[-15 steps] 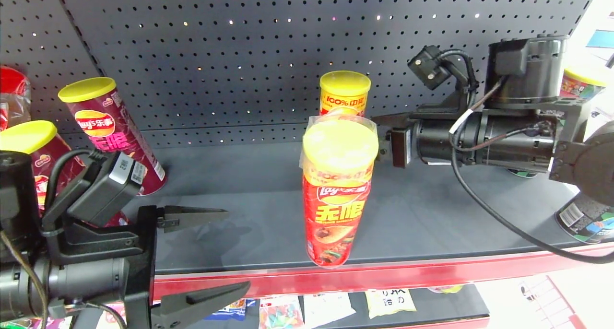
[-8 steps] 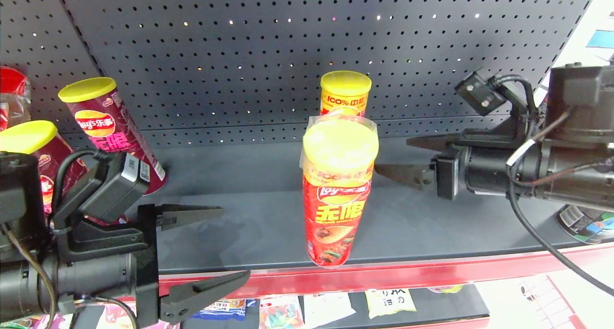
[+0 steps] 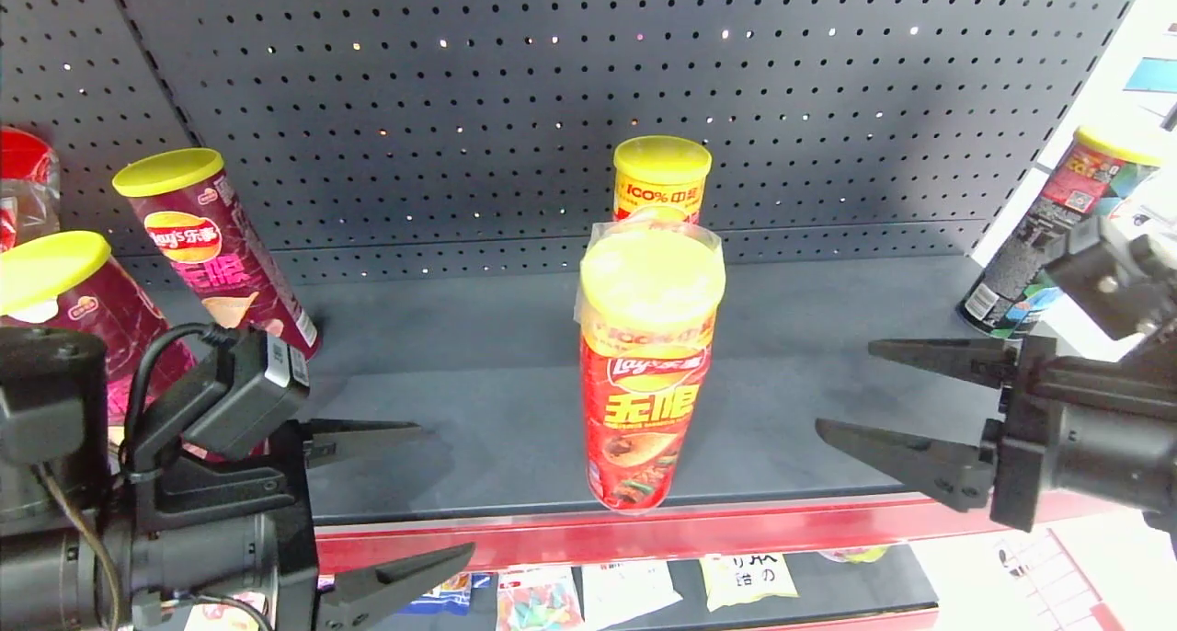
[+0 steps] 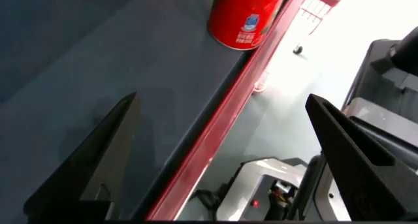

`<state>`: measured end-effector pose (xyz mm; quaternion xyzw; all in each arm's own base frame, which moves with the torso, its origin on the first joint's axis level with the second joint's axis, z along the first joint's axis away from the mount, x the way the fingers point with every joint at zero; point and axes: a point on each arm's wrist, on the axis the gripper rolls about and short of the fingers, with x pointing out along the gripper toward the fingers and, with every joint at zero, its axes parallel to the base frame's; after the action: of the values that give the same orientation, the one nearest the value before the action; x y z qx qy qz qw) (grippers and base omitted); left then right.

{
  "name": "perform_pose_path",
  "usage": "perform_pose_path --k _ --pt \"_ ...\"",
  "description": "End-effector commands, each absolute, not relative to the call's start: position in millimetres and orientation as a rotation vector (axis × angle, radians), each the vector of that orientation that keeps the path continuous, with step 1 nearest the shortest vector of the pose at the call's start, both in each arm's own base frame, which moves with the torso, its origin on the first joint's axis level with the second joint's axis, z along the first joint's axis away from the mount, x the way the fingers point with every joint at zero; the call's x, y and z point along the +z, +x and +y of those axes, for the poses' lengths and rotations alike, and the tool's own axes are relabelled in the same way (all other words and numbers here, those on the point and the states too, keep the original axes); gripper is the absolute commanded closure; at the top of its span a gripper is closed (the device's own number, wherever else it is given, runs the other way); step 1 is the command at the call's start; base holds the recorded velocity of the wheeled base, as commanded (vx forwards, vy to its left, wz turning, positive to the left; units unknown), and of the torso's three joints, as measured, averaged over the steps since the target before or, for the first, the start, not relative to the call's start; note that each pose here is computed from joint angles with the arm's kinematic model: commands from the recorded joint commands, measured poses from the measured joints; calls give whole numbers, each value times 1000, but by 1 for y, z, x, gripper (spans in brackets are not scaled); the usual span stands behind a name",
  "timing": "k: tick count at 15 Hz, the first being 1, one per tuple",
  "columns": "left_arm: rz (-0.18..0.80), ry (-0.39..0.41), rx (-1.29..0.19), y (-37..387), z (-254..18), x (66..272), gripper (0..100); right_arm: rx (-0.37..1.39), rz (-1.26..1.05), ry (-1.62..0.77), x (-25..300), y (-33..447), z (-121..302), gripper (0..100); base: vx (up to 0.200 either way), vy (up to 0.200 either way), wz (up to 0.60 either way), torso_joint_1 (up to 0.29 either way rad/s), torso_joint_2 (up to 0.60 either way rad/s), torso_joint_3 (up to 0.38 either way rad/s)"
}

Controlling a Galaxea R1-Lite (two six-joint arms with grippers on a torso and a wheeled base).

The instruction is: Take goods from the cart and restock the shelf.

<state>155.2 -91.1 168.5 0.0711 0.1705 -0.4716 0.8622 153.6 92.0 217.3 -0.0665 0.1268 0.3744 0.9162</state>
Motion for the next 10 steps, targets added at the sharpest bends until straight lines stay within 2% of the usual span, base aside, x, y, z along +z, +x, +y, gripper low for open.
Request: perform_pose_path --k 1,6,10 --pt "389 163 -990 159 -95 162 0 776 198 -131 222 131 80 0 0 0 0 0 0 0" --pt "463 244 -1020 172 -118 143 0 800 104 -121 218 90 60 0 0 0 0 0 0 0" --pt "455 252 -1007 182 -124 146 0 846 50 -116 221 71 54 0 0 0 0 0 0 0"
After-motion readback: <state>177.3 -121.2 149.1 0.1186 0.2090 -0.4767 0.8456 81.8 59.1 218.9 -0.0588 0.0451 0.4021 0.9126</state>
